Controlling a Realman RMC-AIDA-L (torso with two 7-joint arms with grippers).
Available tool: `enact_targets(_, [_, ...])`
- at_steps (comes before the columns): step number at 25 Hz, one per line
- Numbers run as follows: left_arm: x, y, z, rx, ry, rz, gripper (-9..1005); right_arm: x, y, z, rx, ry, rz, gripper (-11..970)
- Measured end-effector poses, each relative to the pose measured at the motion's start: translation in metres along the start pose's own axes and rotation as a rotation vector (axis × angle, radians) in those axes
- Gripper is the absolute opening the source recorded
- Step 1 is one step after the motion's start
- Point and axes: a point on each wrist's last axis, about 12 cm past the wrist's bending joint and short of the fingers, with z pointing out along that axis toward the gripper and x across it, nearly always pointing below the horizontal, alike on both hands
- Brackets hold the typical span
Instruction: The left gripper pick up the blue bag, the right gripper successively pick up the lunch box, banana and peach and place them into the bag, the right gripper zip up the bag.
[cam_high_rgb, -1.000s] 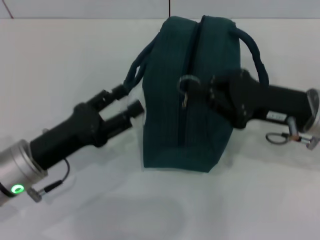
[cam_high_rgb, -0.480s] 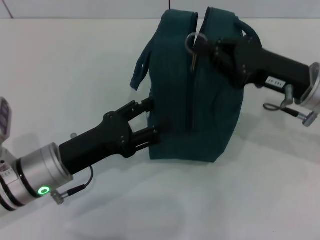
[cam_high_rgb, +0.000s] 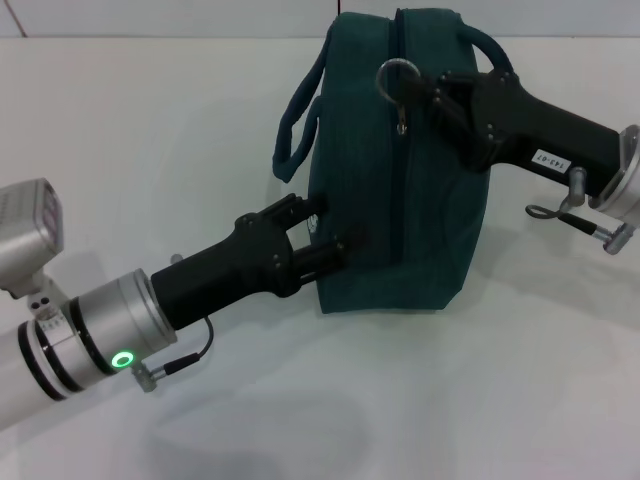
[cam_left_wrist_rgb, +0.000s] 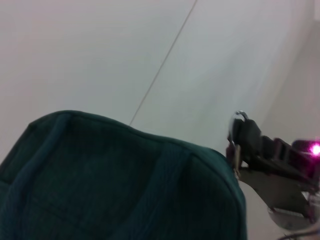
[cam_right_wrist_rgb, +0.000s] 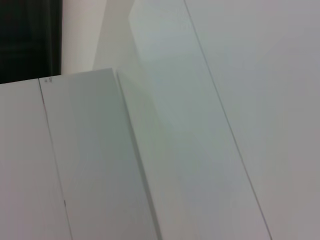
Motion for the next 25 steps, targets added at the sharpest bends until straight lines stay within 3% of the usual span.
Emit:
enact_targets(14, [0.0017,0.005,0.0056,-0.039,0.017,0.012,722,0.003,0.0012,-0.0035,0.008,0.005,0.008,14])
enact_targets(25, [0.0029,0.0044,0.0056,-0.039,0.02,0.062,232,0.0035,-0.0003,-0.0046,0.025,-0.003,0.018,14])
